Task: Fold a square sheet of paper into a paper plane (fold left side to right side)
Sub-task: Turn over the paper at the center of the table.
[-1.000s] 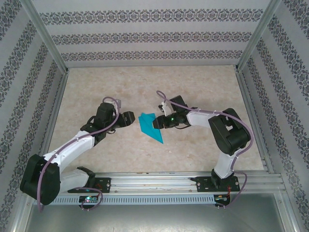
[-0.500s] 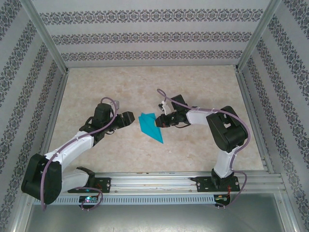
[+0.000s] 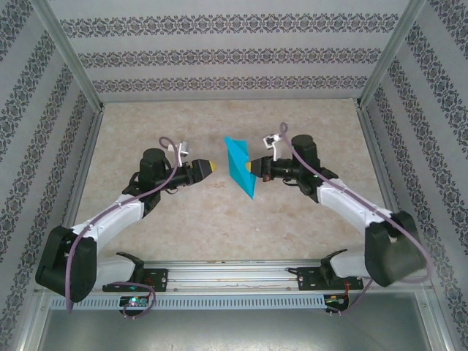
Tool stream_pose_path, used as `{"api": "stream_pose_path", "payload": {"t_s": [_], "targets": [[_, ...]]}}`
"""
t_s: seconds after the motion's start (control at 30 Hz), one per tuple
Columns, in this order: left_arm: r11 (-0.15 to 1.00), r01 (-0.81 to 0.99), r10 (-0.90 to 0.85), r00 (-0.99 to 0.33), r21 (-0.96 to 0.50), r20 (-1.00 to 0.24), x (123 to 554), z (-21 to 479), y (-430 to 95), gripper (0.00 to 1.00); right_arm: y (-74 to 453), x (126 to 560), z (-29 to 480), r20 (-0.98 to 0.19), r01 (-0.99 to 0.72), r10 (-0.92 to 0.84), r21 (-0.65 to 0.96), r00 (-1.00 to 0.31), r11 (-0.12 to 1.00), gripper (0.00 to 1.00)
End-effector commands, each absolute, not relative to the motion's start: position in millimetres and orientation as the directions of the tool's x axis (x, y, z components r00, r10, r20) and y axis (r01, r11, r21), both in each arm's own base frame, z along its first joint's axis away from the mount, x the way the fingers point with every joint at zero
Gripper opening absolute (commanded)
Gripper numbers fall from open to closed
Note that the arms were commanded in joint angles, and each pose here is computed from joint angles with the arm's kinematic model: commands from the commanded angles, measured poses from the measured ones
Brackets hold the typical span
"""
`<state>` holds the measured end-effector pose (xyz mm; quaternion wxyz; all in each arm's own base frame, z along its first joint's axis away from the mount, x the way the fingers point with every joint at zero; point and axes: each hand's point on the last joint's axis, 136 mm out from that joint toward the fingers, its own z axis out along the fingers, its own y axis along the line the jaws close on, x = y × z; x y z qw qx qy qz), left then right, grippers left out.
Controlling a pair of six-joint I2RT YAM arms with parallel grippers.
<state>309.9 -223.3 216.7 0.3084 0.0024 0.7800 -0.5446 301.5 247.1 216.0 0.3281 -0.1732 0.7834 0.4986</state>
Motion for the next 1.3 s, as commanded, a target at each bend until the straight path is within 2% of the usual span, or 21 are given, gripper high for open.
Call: {"api": "stream_pose_path", "payload": {"t_s": [0.0, 0.3, 0.53, 0.8, 0.93, 1.27], "targets": [[0.252, 0.533, -0.311, -0.746, -0.808, -0.589, 301.5, 285.8, -239.7, 0.64, 243.3, 287.3, 257.5, -0.727, -0.657, 0.127, 0.671, -0.675, 0.345, 0.0], [0.179, 0.622, -0.261, -0.717, -0.762, -0.647, 293.1, 315.8, -266.2, 0.61, 237.8, 255.9, 302.8, -0.733, -0.694, 0.198, 0.68, -0.651, 0.237, 0.0], [0.137, 0.655, -0.228, -0.71, -0.743, -0.667, 288.4, 317.2, -284.2, 0.57, 244.2, 250.1, 305.8, -0.72, -0.688, 0.189, 0.694, -0.668, 0.214, 0.0], [0.145, 0.654, -0.21, -0.713, -0.742, -0.669, 289.6, 313.0, -290.1, 0.49, 256.6, 249.8, 300.8, -0.706, -0.679, 0.159, 0.708, -0.69, 0.196, 0.0], [0.143, 0.658, -0.207, -0.71, -0.739, -0.673, 289.2, 312.4, -291.6, 0.45, 260.5, 250.9, 296.6, -0.697, -0.67, 0.151, 0.716, -0.701, 0.196, 0.0], [0.199, 0.65, -0.207, -0.704, -0.733, -0.68, 292.3, 304.8, -288.6, 0.26, 262.1, 251.9, 294.5, -0.69, -0.661, 0.154, 0.723, -0.707, 0.201, 0.0]]}}
